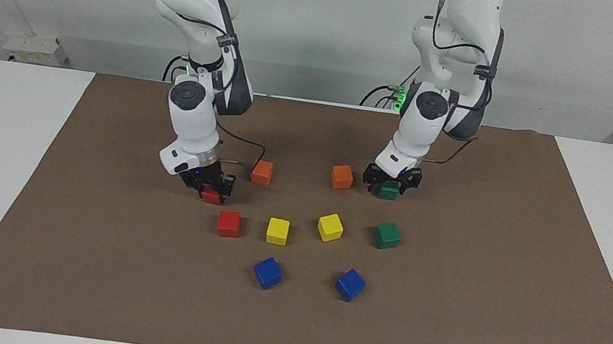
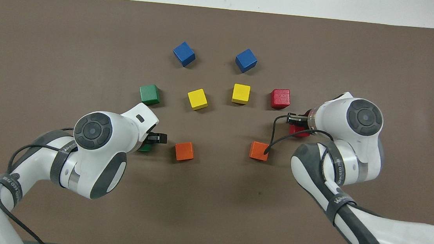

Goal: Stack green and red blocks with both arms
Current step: 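Place the green block aside with the left gripper while the right gripper places red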

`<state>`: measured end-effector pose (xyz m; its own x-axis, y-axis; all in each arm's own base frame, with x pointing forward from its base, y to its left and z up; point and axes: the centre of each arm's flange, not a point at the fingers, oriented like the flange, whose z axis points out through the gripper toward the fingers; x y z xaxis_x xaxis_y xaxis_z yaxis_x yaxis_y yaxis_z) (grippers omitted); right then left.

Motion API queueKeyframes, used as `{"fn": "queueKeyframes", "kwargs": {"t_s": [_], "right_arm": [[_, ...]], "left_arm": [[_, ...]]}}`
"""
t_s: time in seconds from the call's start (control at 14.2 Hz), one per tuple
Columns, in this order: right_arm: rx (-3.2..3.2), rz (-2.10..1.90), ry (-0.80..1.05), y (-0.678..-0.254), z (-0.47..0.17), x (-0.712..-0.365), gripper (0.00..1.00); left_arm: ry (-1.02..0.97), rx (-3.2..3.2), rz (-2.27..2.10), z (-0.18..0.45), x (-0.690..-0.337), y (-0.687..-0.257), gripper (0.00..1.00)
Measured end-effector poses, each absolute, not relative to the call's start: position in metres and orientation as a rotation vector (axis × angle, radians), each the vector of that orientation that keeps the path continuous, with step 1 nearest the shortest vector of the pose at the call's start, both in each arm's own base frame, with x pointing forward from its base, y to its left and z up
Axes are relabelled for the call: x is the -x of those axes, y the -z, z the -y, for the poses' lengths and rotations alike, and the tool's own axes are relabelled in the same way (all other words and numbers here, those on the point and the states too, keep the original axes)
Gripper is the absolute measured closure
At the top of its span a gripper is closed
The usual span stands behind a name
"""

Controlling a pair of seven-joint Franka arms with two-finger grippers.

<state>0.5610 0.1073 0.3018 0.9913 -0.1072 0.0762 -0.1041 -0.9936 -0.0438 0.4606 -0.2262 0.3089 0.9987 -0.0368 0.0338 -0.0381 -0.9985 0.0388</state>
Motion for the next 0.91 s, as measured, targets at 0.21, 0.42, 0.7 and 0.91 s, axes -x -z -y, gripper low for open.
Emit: {"fn": "queueKeyframes", "kwargs": {"t_s": [0.21, 0.42, 0.7, 0.91], "right_arm": [[3.118, -0.019, 0.093, -0.319, -0.025, -0.58, 0.44], [3.127, 0.071, 0.124, -0.329, 0.04, -0.586, 0.44], [3.129, 0.11, 0.157, -0.315, 0.058, -0.588, 0.44], [3.128, 0.131, 0.158, -0.3, 0.064, -0.59, 0.44]], "left_arm": [[-0.052, -3.101, 0.058, 0.226, -0.461, -0.309, 0.1], [-0.045, -3.103, 0.058, 0.225, -0.458, -0.306, 0.35], [-0.06, -3.099, 0.062, 0.225, -0.457, -0.305, 0.45], [-0.087, -3.092, 0.029, 0.217, -0.465, -0.31, 0.45]]}}
